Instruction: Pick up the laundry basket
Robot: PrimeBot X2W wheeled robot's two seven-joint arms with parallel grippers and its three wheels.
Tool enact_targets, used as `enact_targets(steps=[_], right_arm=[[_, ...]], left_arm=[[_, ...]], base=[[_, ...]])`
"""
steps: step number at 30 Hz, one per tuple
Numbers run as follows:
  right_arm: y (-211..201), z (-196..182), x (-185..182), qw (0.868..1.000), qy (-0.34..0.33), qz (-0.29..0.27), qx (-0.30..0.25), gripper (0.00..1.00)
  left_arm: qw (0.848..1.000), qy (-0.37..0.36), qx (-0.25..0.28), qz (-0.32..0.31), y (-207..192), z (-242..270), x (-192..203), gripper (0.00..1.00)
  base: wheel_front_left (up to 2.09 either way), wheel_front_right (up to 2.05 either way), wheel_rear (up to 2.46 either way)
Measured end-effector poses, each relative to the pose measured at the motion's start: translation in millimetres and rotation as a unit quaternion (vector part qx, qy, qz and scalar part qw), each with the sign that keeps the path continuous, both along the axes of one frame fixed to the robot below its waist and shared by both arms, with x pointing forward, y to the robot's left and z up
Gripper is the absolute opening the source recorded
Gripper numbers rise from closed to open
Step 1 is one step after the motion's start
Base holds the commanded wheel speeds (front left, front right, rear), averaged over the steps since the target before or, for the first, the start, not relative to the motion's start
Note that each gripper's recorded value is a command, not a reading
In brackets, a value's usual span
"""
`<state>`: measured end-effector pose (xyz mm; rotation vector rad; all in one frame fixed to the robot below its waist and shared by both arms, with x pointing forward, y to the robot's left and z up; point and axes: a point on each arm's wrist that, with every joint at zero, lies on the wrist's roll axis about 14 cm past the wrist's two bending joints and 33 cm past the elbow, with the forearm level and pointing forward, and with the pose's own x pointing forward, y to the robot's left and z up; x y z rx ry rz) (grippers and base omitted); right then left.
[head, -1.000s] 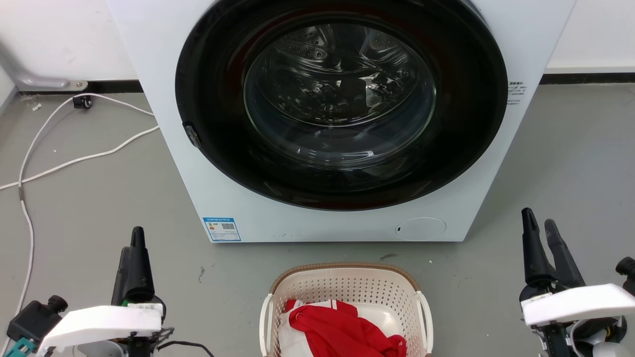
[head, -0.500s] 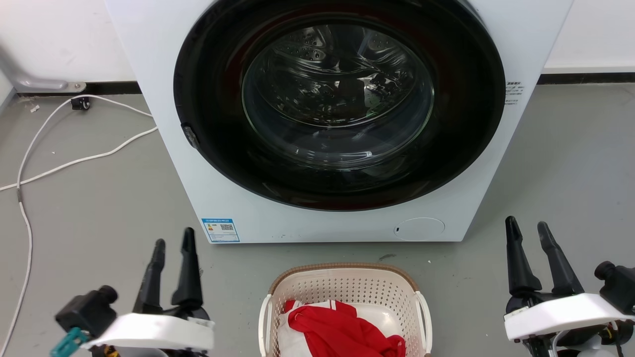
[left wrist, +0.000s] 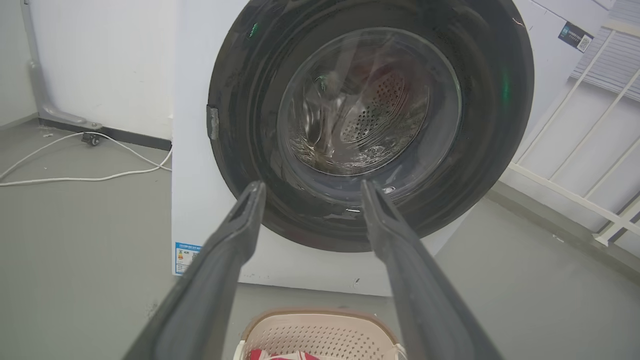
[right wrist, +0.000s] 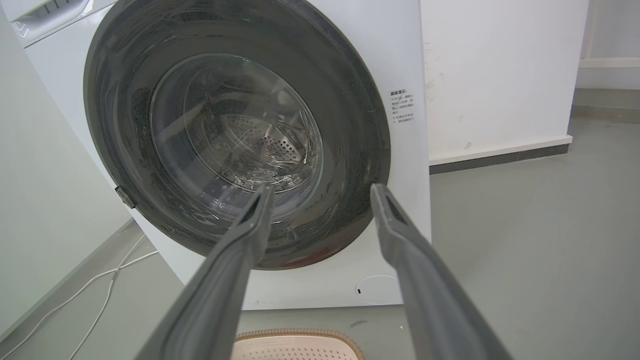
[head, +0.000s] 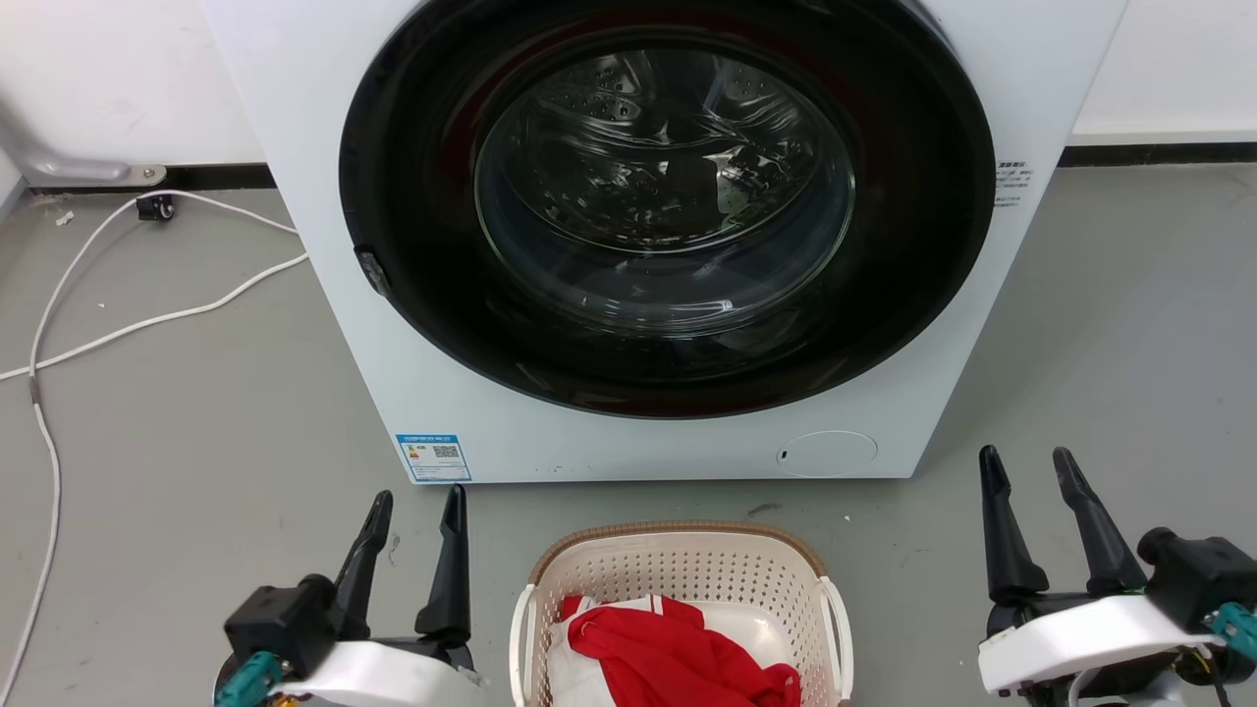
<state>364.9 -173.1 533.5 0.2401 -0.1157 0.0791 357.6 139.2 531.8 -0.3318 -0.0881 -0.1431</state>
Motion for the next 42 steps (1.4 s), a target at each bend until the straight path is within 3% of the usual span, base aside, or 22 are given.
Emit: enact_targets(steps=[19,35,42], right_arm=[[8.4,-5.4,-4.7,0.996,-0.007,0.01,-0.092,1.0],[7.3,-7.8,-7.8,0.995,-0.012,0.008,-0.101,1.0],[11.7,-9.7,-8.3,0.992,-0.014,0.015,-0.124,1.0]], left_arm=[[0.994,-0.009,0.106,-0.018,-17.3,-9.5,-8.8,1.0],[0.996,-0.025,0.091,0.002,-9.9,-4.4,-12.2,1.0],[0.993,-0.027,0.116,-0.005,-12.5,-9.2,-15.0,1.0]], base=[[0.0,0.0,0.0],[0.0,0.0,0.0],[0.0,0.0,0.0]])
